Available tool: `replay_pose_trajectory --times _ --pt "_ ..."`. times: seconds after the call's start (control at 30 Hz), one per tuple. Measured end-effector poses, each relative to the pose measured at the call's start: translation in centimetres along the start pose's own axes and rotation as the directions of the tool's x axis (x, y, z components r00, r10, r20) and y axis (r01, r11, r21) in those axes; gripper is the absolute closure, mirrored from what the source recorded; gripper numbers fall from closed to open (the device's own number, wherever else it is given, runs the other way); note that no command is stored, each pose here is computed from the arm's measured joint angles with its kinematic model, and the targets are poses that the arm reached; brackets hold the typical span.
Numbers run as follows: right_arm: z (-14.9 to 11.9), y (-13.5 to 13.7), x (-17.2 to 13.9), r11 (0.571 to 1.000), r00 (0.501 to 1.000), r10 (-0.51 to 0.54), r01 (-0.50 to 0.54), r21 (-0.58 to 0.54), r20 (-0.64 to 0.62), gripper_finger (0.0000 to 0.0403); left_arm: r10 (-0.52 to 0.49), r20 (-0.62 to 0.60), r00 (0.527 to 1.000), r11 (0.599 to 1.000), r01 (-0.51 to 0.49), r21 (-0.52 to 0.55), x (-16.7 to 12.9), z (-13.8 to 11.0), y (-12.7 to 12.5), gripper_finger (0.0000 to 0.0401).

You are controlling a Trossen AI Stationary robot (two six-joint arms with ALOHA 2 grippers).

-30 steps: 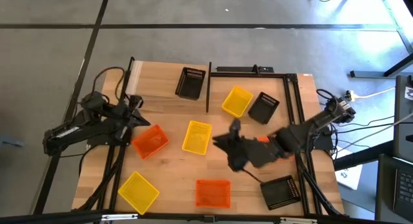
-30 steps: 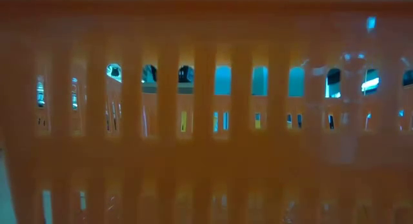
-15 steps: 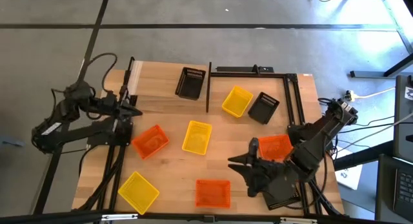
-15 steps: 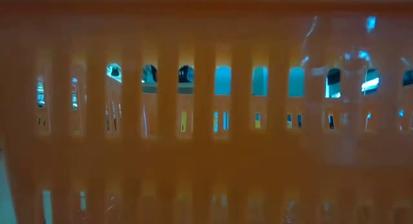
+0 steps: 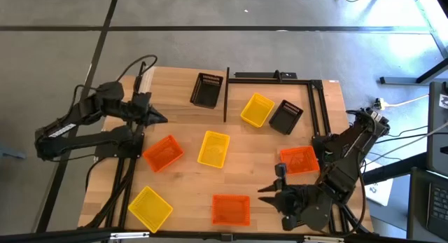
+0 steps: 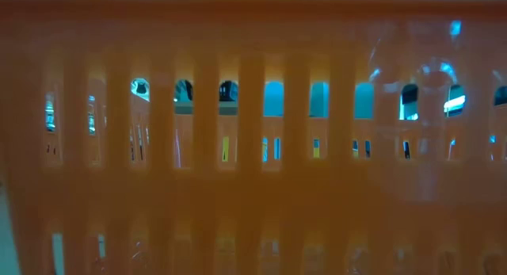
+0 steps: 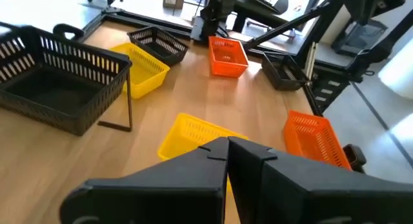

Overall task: Stack baskets on shelf by color
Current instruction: Put the top left orange basket on the shelf

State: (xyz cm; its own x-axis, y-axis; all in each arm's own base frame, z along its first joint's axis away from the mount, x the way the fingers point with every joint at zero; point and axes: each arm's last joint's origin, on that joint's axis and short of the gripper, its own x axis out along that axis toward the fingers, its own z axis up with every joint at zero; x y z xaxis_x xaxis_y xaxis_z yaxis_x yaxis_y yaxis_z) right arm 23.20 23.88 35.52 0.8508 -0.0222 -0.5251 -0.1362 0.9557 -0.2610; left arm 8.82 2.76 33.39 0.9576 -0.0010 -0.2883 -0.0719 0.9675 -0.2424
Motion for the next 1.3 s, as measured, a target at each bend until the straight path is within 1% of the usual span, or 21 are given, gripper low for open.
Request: replay_pose_trajectory --times 0.13,0.2,0.33,0.43,0.5,0.6,0.7,0.8,0.9,1.0,1.07,1.1,1.2,1.3 --pt "-0.4 -0.3 0.0 0.996 0.997 -0.077 0.077 0.040 -0.016 0.0316 -0.003 0.004 1.000 1.000 0.003 -0.003 -0.1 0.0 0.0 0.0401" --pt "-0.8 -0.8 0.1 0.987 0.989 -0.140 0.143 0.067 -0.046 0.0327 -0.004 0.005 1.000 1.000 0.004 -0.003 -0.1 0.0 -0.1 0.0401" --pt "-1.7 -2.2 0.4 0.938 0.950 -0.298 0.309 0.154 -0.092 0.0363 -0.003 0.006 1.000 1.000 0.003 -0.002 -0.1 0.0 -0.1 0.0401" --pt "-2.1 -3.4 0.8 0.900 0.916 -0.379 0.397 0.178 -0.128 0.0395 -0.003 0.006 1.000 1.000 0.003 -0.002 -0.1 0.0 -0.1 0.0401" --pt "-2.5 -4.3 1.1 0.881 0.896 -0.412 0.438 0.181 -0.165 0.0396 0.005 0.007 1.000 1.000 -0.005 -0.002 -0.1 0.0 0.0 0.0401" --pt "-3.1 -6.0 1.5 0.845 0.850 -0.473 0.512 0.155 -0.232 0.0395 0.012 0.008 1.000 1.000 -0.012 0.008 -0.1 0.0 0.0 0.0401" --pt "-3.7 -7.9 1.8 0.796 0.784 -0.547 0.595 0.107 -0.294 0.0401 0.012 0.008 1.000 0.999 -0.012 0.030 -0.1 0.0 0.0 0.0401" --pt "-4.2 -10.2 1.6 0.753 0.725 -0.585 0.652 0.087 -0.364 0.0401 0.010 0.033 0.999 0.999 -0.012 0.043 -0.1 0.3 0.0 0.0401" --pt "-4.1 -12.7 0.7 0.721 0.694 -0.604 0.685 0.101 -0.393 0.0401 0.021 0.075 0.997 0.998 -0.026 0.058 -0.1 0.7 0.0 0.0401" --pt "-4.0 -15.0 -0.6 0.729 0.707 -0.564 0.669 0.145 -0.428 0.0402 0.026 0.079 0.997 0.998 -0.031 0.059 -0.1 0.7 0.0 0.0401" --pt "-3.9 -16.3 -1.6 0.730 0.729 -0.523 0.650 0.210 -0.441 0.0402 0.051 0.074 0.996 0.997 -0.055 0.054 -0.1 0.6 0.0 0.0401" --pt "-3.9 -16.9 -2.1 0.737 0.748 -0.490 0.629 0.246 -0.447 0.0402 0.066 0.070 0.995 0.996 -0.069 0.051 -0.1 0.6 0.1 0.0401" --pt "-3.6 -18.4 -3.4 0.761 0.831 -0.348 0.521 0.387 -0.434 0.0402 0.088 0.072 0.994 0.995 -0.091 0.048 -0.1 0.6 0.2 0.0401" --pt "-3.0 -19.2 -4.6 0.774 0.925 -0.161 0.334 0.537 -0.343 0.0403 0.090 0.069 0.994 0.996 -0.092 0.021 -0.1 0.5 0.2 0.0401"
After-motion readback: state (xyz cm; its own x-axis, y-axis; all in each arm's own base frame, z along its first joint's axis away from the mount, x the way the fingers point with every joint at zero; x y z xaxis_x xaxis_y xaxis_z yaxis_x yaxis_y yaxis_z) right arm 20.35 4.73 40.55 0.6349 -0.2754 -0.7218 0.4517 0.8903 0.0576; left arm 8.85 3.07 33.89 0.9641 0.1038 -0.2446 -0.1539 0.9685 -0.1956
